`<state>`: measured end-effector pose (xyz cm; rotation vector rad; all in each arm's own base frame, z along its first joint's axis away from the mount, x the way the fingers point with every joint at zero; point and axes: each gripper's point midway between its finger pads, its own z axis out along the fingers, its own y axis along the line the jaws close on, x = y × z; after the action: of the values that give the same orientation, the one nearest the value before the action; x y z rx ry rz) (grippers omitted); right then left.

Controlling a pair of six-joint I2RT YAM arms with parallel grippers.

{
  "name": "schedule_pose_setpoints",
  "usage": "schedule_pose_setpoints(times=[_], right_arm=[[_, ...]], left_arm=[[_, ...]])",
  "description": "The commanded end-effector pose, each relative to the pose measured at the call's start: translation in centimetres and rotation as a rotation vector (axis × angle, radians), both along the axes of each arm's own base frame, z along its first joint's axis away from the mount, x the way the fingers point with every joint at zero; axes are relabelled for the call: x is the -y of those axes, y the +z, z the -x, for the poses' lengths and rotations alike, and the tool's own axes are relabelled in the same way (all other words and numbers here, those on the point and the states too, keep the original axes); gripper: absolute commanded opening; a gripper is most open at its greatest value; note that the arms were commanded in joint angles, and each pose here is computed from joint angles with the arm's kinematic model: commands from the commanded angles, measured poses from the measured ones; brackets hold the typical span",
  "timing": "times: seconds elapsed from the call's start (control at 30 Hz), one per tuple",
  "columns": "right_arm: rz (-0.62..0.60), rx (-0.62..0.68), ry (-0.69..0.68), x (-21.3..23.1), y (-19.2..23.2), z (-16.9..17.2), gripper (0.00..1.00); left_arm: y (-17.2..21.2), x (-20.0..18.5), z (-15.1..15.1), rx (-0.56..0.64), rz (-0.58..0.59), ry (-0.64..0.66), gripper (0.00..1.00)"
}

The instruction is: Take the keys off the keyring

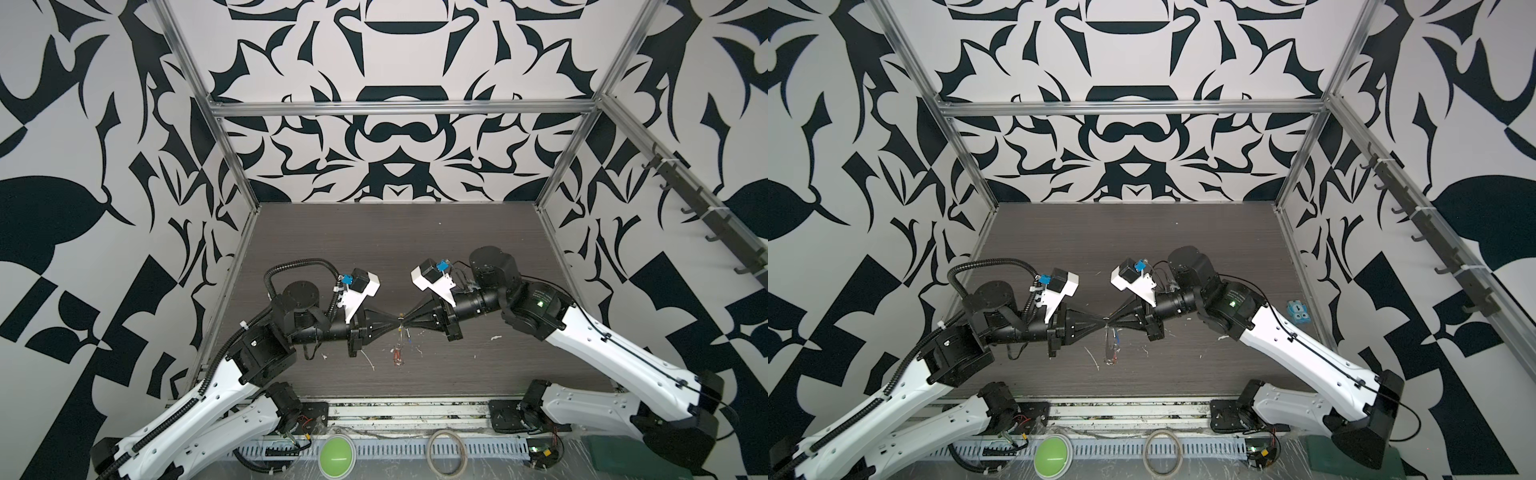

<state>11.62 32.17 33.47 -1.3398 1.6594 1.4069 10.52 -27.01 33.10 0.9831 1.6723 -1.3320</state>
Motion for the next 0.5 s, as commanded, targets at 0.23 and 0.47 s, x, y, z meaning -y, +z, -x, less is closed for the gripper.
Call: schedule_pose_setpoints(times=[0.23, 0.47], right_arm=[[-0.070, 0.047, -0.009, -1.9, 1.6, -4.3, 0.00], [-0.077, 0.059, -0.033, -2.3, 1.9, -5.4, 0.00]], left_arm=[[4.6, -0.2, -5.3, 0.061, 0.145, 0.012, 0.00], [4.5, 0.2, -5.6, 0.094, 0.147, -0.012, 0.00]])
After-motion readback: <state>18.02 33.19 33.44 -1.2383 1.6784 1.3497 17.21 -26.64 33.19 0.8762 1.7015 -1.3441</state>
